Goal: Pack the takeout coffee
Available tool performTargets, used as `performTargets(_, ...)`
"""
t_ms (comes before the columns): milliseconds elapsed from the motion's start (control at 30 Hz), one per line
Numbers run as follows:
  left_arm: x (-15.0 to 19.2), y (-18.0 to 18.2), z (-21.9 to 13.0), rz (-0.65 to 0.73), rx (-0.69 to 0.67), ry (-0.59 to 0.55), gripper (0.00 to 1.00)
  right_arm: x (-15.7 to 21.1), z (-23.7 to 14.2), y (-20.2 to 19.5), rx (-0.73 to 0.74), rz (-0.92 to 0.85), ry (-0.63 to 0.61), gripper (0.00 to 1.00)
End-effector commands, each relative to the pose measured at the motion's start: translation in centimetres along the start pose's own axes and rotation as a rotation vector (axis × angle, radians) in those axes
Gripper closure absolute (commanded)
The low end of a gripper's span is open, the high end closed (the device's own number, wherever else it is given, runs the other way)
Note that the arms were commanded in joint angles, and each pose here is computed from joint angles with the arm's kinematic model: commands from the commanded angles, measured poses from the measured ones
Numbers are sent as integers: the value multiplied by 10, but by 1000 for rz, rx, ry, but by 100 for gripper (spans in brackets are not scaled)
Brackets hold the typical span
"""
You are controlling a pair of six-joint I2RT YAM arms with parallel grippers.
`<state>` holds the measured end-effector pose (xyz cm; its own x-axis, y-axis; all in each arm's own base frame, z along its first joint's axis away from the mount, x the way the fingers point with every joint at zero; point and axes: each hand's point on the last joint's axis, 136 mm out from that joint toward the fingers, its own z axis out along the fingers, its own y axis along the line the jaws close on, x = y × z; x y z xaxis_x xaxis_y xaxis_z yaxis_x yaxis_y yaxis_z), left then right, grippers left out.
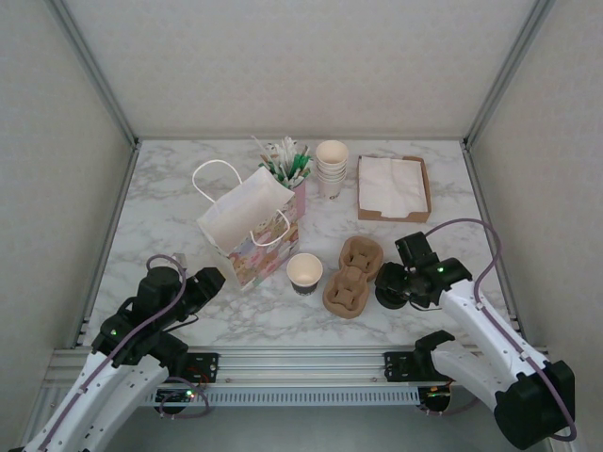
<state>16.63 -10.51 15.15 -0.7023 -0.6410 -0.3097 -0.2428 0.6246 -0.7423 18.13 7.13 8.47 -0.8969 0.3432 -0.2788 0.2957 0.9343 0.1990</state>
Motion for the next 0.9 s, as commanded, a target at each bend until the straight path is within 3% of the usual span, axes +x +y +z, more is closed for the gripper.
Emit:
performTargets(0, -3, 2, 2, -12, -10, -20, 38, 2, 6, -7, 26, -8, -3, 17)
performTargets(867, 1, 4, 10, -1, -34, -7, 37, 4, 20, -5, 44, -13, 35, 19)
